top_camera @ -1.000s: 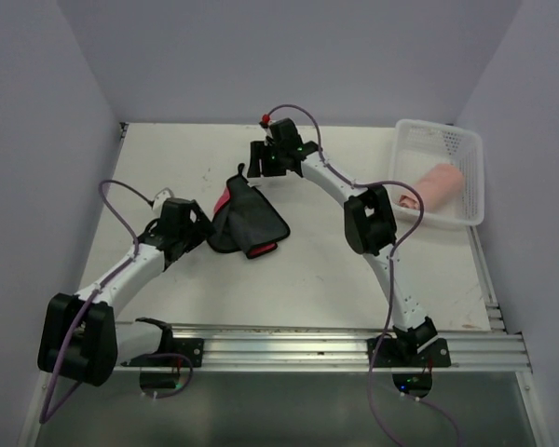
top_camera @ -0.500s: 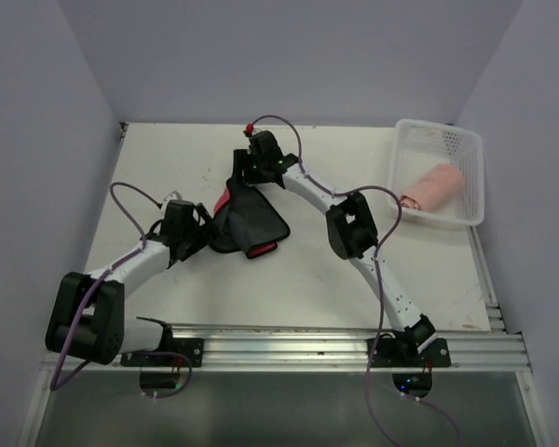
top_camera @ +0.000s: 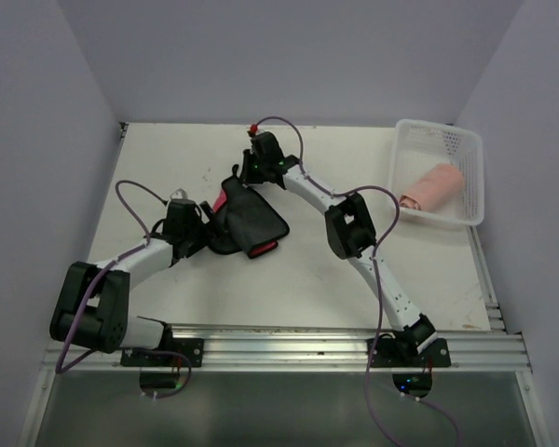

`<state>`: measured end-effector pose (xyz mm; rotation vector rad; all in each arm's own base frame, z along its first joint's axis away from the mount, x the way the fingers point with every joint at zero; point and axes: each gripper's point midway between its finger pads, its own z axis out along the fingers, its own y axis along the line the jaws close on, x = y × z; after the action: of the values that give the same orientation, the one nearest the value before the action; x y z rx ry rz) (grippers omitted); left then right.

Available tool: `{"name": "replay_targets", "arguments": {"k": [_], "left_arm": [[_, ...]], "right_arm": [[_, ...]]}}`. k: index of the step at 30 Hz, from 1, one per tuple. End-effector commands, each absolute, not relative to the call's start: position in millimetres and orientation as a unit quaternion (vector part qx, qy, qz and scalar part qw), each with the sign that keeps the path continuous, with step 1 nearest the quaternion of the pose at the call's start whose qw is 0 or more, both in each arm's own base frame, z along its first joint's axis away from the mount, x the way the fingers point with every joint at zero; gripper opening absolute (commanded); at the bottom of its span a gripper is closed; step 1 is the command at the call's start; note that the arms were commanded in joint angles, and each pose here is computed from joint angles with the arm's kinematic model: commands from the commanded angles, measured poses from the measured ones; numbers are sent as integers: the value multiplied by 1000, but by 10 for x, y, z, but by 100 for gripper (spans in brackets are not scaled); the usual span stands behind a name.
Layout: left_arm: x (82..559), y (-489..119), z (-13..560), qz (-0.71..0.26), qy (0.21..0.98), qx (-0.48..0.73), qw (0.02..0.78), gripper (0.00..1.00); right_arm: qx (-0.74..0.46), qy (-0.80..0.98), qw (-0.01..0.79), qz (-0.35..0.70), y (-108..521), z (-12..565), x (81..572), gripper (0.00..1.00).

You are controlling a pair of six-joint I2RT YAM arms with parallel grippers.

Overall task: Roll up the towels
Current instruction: Flatten the towel

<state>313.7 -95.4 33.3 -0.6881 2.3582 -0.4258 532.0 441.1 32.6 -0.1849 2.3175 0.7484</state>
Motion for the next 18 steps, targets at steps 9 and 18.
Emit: {"name": "replay_targets", "arguments": {"k": [9, 18], "left_arm": [[3215, -1109, 337, -204, 897, -233, 317, 59], [3194, -1165, 465, -223, 894, -200, 333, 31]], "right_arm": [[-65, 919, 297, 252, 3971, 436, 5123, 0], [-90, 943, 278, 156, 3248, 710, 4615, 0]]}}
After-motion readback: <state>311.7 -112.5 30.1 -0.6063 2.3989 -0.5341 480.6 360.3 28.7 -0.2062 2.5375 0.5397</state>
